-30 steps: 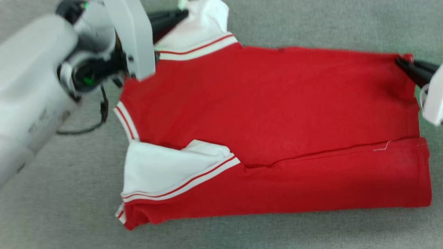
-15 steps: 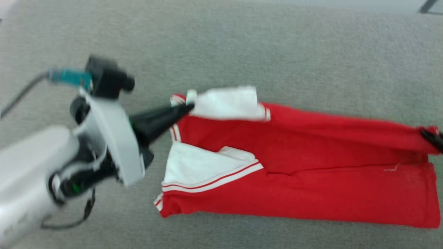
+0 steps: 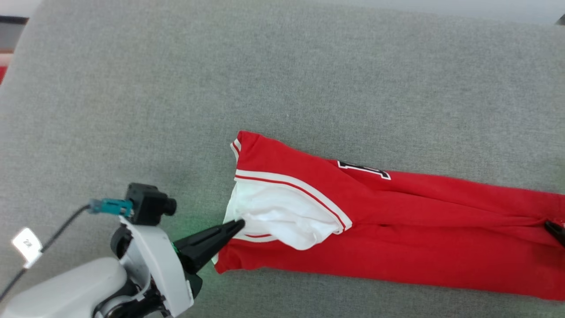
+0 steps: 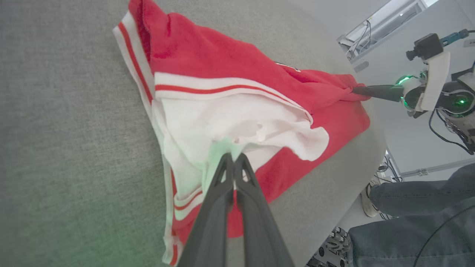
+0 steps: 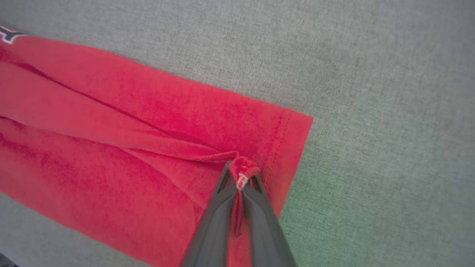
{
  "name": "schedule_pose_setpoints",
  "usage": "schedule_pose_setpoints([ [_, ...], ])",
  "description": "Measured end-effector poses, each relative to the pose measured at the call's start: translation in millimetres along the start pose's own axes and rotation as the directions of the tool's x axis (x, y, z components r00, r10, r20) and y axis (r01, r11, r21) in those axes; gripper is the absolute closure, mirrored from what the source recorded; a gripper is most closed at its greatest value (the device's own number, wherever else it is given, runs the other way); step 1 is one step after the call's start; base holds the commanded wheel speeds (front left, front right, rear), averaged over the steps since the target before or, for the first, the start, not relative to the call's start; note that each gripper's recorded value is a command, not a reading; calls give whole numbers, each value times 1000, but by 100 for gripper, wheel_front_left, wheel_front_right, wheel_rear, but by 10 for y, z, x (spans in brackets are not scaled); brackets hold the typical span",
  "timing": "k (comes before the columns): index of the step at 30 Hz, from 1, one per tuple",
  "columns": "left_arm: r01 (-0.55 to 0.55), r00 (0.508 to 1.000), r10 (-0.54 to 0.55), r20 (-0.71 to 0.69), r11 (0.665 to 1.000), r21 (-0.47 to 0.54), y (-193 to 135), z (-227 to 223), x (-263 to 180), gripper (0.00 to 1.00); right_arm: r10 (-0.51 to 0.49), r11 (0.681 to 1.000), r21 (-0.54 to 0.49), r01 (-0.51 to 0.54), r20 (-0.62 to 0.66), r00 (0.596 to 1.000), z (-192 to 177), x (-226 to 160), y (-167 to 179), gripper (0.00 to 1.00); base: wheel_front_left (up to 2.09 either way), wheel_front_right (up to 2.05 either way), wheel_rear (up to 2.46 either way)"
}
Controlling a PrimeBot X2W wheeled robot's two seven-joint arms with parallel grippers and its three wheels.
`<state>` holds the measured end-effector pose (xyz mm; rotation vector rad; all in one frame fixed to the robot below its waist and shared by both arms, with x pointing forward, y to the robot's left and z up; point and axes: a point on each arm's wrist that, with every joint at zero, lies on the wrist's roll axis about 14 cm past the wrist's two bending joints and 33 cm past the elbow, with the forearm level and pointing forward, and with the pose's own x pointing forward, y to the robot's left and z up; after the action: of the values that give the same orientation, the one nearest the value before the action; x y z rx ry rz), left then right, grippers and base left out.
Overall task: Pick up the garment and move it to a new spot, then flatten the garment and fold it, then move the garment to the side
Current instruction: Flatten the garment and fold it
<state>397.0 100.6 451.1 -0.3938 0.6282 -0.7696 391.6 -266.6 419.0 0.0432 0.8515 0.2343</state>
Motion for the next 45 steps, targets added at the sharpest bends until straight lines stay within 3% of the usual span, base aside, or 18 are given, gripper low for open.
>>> schedule_pose_setpoints([
  [8,-63,997,60,-38,994,-90,230,-383,234,100,-15,999,42,15,-11,1000,-96,263,-19,100,0,0,0],
  [10,-75,997,72,-31,993,-95,273,-395,261,74,-11,999,39,10,10,1000,-55,307,1,100,0,0,0],
  [11,-76,997,75,-20,993,-95,278,-388,278,55,-8,999,39,7,23,1000,-29,325,15,77,0,0,0],
  [12,-75,997,75,-10,992,-97,271,-381,291,27,1,999,40,-2,31,1000,-12,337,48,11,0,0,0],
  [13,-74,997,75,1,993,-97,264,-366,298,7,12,999,42,-13,42,999,4,337,84,0,0,0,0],
  [14,-73,997,75,12,993,-94,256,-349,300,0,17,999,49,-20,56,998,23,331,103,0,0,0,0],
  [23,-105,981,117,154,991,-79,254,-74,113,0,17,997,78,-29,148,989,210,24,70,0,0,0,0],
  [29,-221,900,246,359,969,-109,389,268,-94,0,-36,988,153,25,71,997,44,-123,-181,0,0,0,0],
  [36,-385,774,413,480,909,-161,557,190,-409,0,-25,971,235,46,-91,996,-246,-88,-265,0,0,0,0],
  [45,-615,650,481,588,788,36,618,290,-652,0,29,975,222,21,-219,975,-272,171,-123,0,0,0,0],
])
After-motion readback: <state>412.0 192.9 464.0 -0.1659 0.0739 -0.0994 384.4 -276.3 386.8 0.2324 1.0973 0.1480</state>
